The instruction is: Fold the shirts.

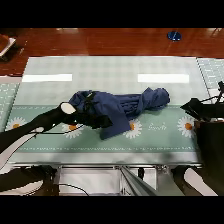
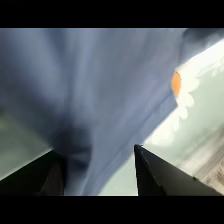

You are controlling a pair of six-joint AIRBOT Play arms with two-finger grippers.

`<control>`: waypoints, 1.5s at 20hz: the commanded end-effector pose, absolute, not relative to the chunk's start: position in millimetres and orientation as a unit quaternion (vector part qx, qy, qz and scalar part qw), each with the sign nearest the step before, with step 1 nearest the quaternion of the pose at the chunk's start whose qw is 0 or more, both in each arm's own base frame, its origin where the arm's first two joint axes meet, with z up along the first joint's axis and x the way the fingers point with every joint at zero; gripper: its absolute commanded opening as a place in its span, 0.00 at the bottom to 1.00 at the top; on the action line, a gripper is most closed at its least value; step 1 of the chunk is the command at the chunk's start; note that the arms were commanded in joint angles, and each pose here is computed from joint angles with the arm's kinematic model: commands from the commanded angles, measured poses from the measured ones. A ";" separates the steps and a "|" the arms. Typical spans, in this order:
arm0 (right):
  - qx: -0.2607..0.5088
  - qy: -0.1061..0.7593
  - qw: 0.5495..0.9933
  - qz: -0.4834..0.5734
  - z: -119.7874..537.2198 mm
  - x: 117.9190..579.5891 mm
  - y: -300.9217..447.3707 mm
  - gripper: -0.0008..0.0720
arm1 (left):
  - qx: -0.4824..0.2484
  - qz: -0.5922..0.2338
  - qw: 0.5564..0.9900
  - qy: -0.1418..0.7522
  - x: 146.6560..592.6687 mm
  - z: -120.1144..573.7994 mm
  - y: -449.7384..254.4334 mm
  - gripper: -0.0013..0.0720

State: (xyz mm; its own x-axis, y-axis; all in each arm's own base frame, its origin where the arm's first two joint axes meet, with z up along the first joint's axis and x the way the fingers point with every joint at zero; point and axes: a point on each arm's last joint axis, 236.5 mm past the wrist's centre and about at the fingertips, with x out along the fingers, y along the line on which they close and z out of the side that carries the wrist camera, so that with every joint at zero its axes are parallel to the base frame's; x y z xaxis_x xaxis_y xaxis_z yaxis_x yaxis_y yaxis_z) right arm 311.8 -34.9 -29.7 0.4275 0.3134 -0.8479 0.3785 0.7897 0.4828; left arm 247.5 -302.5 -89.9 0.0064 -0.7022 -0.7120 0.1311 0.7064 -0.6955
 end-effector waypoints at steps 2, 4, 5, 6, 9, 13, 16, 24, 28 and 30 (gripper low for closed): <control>0.305 0.517 0.800 -0.014 -30.1 337.8 -22.7 0.57 | -0.220 -0.333 0.635 0.661 247.1 -80.4 -313.8 0.09; 0.308 0.535 0.786 -0.001 -39.9 345.9 -14.0 0.57 | -0.214 -0.343 0.644 0.650 257.4 -74.6 -311.7 0.04; 0.309 0.547 0.778 0.003 -46.8 349.9 -11.1 0.57 | -0.217 -0.345 0.643 0.649 260.2 -71.1 -310.5 0.04; 0.311 0.556 0.771 0.008 -52.6 355.0 -8.4 0.57 | -0.220 -0.345 0.642 0.648 262.9 -68.5 -308.7 0.04; 0.318 0.579 0.750 0.028 -65.7 373.6 4.2 0.57 | -0.226 -0.341 0.642 0.648 267.0 -67.4 -303.1 0.04; 0.307 0.609 0.730 0.051 -88.9 393.0 22.4 0.57 | -0.226 -0.341 0.642 0.648 267.3 -67.4 -302.9 0.04; 0.306 0.615 0.724 0.064 -99.3 413.4 34.4 0.57 | -0.226 -0.341 0.642 0.648 267.2 -67.4 -303.1 0.04; 0.258 0.608 0.736 0.148 -55.7 453.4 68.2 0.04 | -0.242 -0.349 0.673 0.606 302.2 -30.6 -293.5 0.04; 0.191 0.455 0.850 0.186 115.2 512.8 59.7 0.04 | -0.259 -0.371 0.794 0.406 397.7 144.7 -245.3 0.04; 0.146 0.347 0.906 0.193 232.4 513.5 56.1 0.04 | -0.241 -0.367 0.860 0.262 416.4 270.7 -202.1 0.04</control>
State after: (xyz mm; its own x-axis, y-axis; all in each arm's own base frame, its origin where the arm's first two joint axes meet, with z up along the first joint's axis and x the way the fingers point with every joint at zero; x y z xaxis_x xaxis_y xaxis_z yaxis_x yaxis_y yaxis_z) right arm 512.8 57.2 99.4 0.5075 0.4849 -0.7122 -0.1136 0.8571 0.5025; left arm 393.3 -252.5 127.7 0.3661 -0.7992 -0.4768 0.3654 0.5946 -0.7162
